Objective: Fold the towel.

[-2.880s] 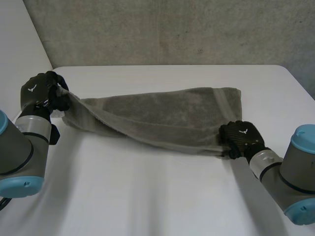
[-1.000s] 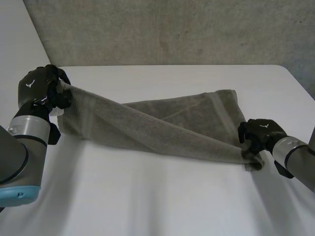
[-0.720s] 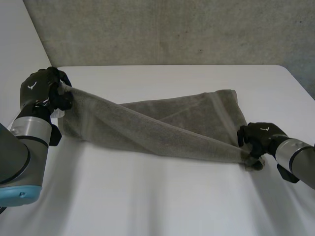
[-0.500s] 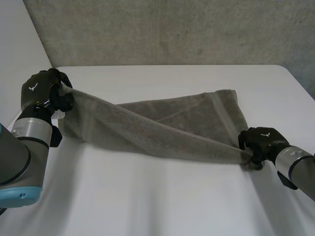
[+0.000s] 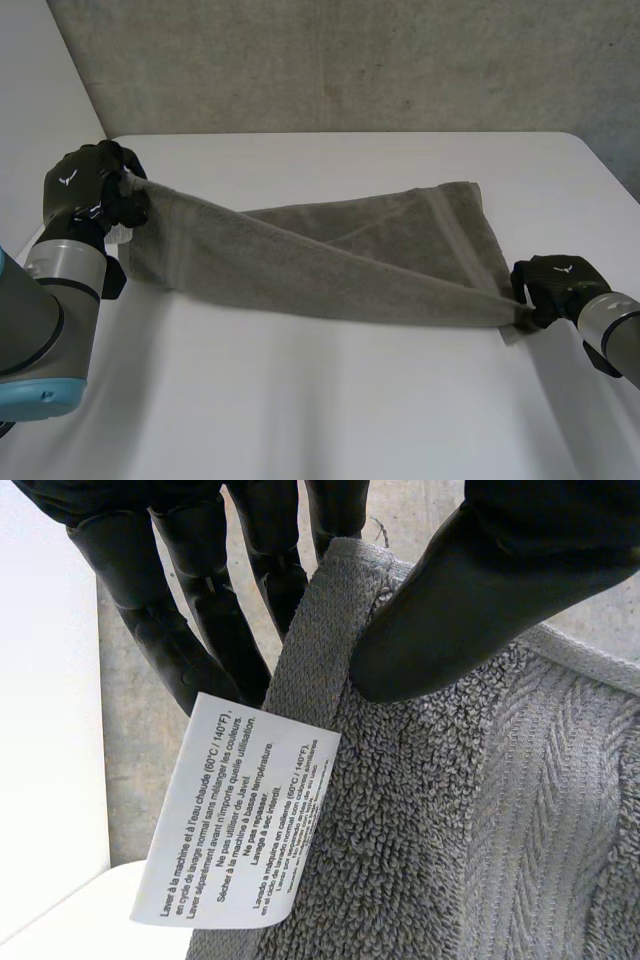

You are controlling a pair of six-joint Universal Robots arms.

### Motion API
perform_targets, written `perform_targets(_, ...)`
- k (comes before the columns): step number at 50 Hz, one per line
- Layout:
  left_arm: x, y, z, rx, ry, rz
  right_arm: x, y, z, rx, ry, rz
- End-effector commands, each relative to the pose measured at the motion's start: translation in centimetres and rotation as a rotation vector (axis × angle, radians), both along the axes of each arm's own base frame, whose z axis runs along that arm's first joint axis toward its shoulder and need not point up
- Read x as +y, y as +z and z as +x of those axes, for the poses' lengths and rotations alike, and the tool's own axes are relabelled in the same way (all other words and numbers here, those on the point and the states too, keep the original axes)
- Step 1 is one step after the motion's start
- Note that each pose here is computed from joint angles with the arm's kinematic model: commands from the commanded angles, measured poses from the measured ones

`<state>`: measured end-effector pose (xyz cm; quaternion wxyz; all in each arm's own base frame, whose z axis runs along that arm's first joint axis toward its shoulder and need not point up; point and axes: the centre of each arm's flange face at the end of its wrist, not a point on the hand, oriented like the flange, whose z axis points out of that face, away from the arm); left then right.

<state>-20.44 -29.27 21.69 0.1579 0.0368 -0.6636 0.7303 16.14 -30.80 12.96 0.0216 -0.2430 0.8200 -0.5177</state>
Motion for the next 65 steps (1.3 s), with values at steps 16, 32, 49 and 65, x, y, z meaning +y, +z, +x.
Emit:
perform_targets(16, 2.3, 6.6, 0.5, 0.059, -0.004, -0.167, 1.2, 19.3, -0.9, -0.100, 0.067, -0.451)
perform_targets(32, 7.9, 5.3, 1.8, 0.006, -0.041, -0.044, 6.0, 16.0, -1.6, 0.402, 0.354, -0.228)
perform_targets(49, 4.8, 1.1, 1.7, -0.050, -0.071, 0.059, 1.6, 12.5, -3.2, 0.361, 0.308, -0.187)
perform_targets(65, -4.3, -6.5, -0.2, -0.162, -0.019, 0.162, -7.7, 5.4, 3.4, 0.386, 0.311, -0.269)
